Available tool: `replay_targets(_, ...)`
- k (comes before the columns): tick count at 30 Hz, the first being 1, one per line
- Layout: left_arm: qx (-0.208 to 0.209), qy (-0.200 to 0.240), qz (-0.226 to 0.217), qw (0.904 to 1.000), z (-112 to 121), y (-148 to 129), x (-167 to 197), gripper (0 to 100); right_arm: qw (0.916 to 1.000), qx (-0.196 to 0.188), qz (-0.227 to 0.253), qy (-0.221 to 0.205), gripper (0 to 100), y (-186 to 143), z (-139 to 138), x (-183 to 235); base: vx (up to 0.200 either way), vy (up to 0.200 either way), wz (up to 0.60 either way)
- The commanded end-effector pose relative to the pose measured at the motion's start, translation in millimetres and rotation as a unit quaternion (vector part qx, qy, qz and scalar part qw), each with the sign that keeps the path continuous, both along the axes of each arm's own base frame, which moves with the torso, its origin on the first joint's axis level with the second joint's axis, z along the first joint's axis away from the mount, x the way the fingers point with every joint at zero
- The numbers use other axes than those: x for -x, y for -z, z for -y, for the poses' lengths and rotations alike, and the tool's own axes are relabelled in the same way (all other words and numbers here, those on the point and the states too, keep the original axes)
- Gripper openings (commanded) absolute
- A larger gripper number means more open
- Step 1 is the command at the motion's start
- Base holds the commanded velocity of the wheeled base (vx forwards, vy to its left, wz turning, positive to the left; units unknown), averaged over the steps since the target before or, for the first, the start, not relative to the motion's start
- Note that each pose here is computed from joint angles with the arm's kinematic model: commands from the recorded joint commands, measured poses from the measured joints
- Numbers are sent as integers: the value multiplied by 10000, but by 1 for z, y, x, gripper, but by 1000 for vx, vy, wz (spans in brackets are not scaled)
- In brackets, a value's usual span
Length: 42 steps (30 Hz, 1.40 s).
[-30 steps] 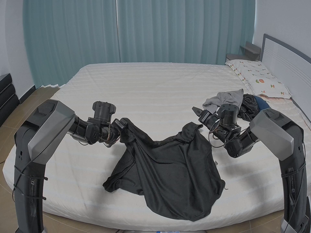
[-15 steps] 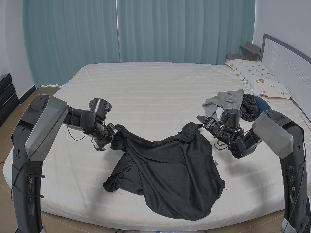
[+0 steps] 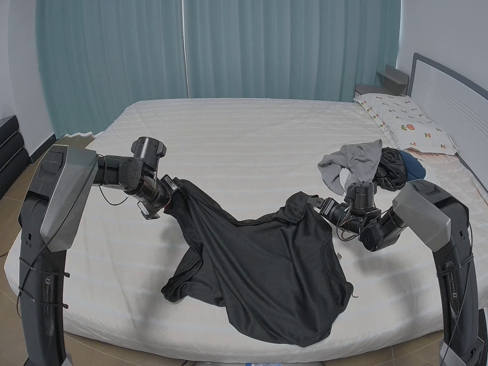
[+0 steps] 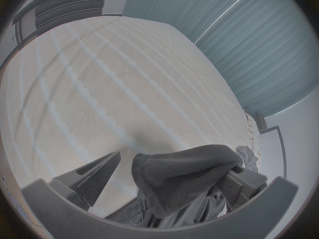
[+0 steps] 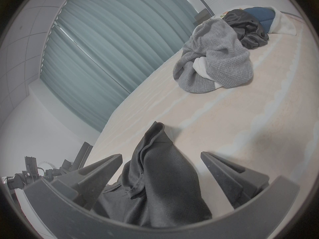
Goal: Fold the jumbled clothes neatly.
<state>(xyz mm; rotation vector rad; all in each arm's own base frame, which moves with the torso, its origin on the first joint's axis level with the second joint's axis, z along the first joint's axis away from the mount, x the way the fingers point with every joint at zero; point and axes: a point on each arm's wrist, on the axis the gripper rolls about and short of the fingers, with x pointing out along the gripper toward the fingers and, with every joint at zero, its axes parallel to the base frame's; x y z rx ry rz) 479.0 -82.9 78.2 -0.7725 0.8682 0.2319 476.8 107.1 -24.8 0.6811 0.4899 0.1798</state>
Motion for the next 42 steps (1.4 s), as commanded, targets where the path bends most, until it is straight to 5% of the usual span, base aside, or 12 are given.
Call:
replay_targets(1, 2, -13, -30, 10000, 2, 12, -7, 100, 9998, 35, -172, -30, 0, 14, -3, -5, 0, 0, 0)
replay_targets(10, -18, -89, 44, 9999, 2, 21, -17, 100, 10000, -9, -58, -22, 0, 10, -6, -14, 0, 0, 0)
replay_targets(23, -109, -409, 428, 9982, 1, 30, -30, 100, 9923, -43, 885, 860, 0, -35, 31, -49, 0, 0, 0)
replay_targets(32, -53, -374, 527, 9979, 4, 37, -34, 100, 9883, 89, 995, 1149, 0, -20, 33, -61, 0, 0, 0)
replay_targets(33, -51, -361, 511, 9980, 5, 38, -33, 100, 9886, 107, 984, 1136, 100, -19, 32, -60, 0, 0, 0)
replay_targets(42, -58, -362, 398, 9985, 3, 34, -28, 100, 9903, 209, 811, 1112, 100, -25, 38, -47, 0, 0, 0)
